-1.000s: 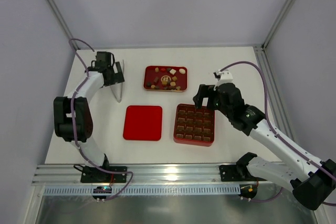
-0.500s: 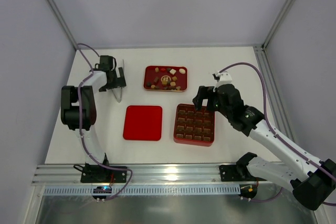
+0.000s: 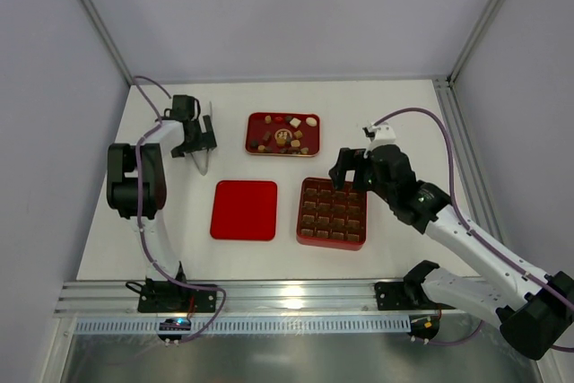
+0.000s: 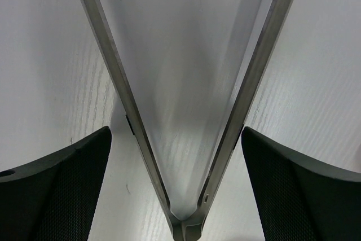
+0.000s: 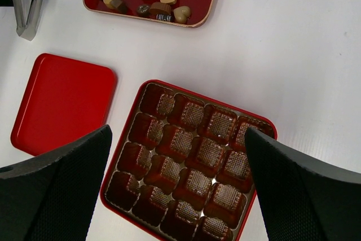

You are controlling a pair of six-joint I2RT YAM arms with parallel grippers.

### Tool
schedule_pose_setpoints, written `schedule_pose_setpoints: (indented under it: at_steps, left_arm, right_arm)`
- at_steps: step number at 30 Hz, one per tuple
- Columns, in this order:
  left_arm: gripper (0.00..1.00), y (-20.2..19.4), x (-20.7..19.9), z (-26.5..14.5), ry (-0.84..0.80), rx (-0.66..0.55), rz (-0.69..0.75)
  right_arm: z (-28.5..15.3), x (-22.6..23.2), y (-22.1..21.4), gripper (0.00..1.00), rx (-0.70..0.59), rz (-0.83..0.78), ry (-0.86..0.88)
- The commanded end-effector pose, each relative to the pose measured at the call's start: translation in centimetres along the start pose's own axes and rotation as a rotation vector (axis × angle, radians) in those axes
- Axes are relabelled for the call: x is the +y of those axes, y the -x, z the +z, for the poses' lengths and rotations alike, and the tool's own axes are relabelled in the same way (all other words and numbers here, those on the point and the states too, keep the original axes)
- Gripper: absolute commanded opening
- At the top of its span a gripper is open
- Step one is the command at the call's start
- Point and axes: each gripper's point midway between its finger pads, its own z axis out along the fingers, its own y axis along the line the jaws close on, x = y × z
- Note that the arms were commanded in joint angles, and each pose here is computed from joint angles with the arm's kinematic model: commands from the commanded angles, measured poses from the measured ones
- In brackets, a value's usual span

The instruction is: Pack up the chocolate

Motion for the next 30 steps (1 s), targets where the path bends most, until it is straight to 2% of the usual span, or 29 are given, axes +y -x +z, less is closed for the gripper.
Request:
schedule_pose_setpoints:
  at_steps: [1,10,23,30]
  left_arm:
    - [0.94,2.2,-0.4,-0.1,0.0,-0.061,-0.035]
    - [0.88,2.6,-0.8,0.2,0.021,-0.055,0.005]
    - [0.79,1.0,-0.1,0.6,0.076,0.001,0.02]
    - [0.6,1.0,0.0,0.4,0.075,0.005,0.018]
  right_arm:
    - [-0.2,0.2,1.0,1.0,-0.055,0.008,0.012]
    - [-0.3,0.1,1.0,1.0,-0.058,0.01,0.009]
    - [-0.5,0.0,0.8,1.0,-0.059,0.021,0.006]
    - [-0.5,0.0,0.5,1.0,-0.054,0.03,0.011]
